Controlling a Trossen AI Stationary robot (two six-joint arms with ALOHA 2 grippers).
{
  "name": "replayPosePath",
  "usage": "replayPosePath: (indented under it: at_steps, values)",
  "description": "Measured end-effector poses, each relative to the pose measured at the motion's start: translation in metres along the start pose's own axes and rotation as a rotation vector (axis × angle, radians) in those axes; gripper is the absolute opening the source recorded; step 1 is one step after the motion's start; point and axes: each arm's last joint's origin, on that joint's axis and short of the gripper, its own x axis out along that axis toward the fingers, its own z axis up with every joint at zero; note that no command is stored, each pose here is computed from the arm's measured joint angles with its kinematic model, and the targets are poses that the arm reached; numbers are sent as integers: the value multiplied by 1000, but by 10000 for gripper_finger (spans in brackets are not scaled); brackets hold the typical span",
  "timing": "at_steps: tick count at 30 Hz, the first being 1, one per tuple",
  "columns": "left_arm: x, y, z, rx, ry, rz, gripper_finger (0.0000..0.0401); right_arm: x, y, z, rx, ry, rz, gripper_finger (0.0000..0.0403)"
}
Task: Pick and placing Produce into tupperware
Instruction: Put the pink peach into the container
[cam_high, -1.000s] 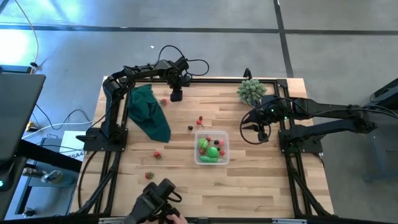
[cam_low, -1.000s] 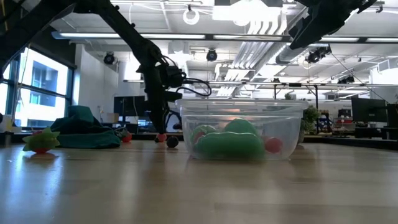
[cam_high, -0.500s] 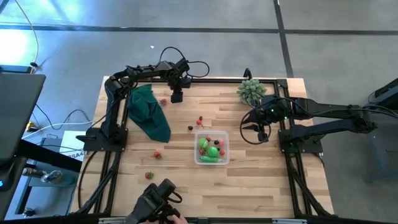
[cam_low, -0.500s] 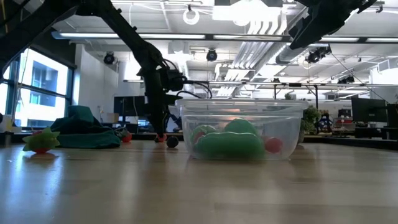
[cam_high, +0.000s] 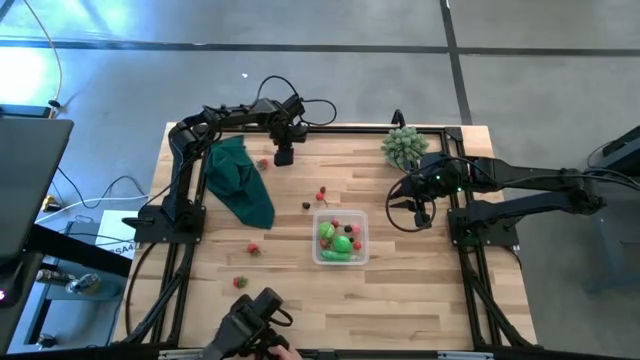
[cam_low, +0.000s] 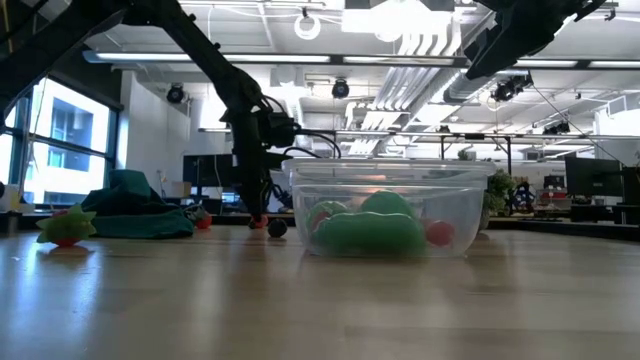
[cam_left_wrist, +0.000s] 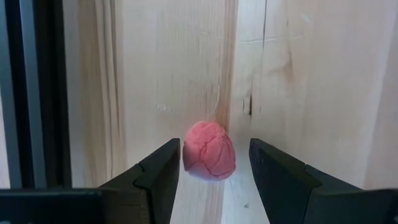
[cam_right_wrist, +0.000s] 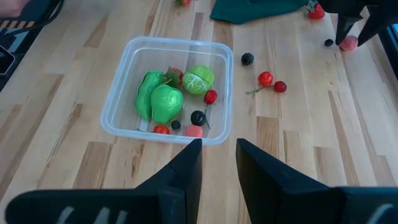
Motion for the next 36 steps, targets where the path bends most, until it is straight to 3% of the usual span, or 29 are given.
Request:
replayPosePath:
  at_steps: [21,30,36]
  values:
    - [11,1,-1,-4,15,-24,180,0,0,0,0,0,0,89]
    - [13,1,-1,-12,-6,-37,123,0,0,0,0,0,0,89]
    - [13,2,-1,-12,-6,-37,113,0,0,0,0,0,0,89]
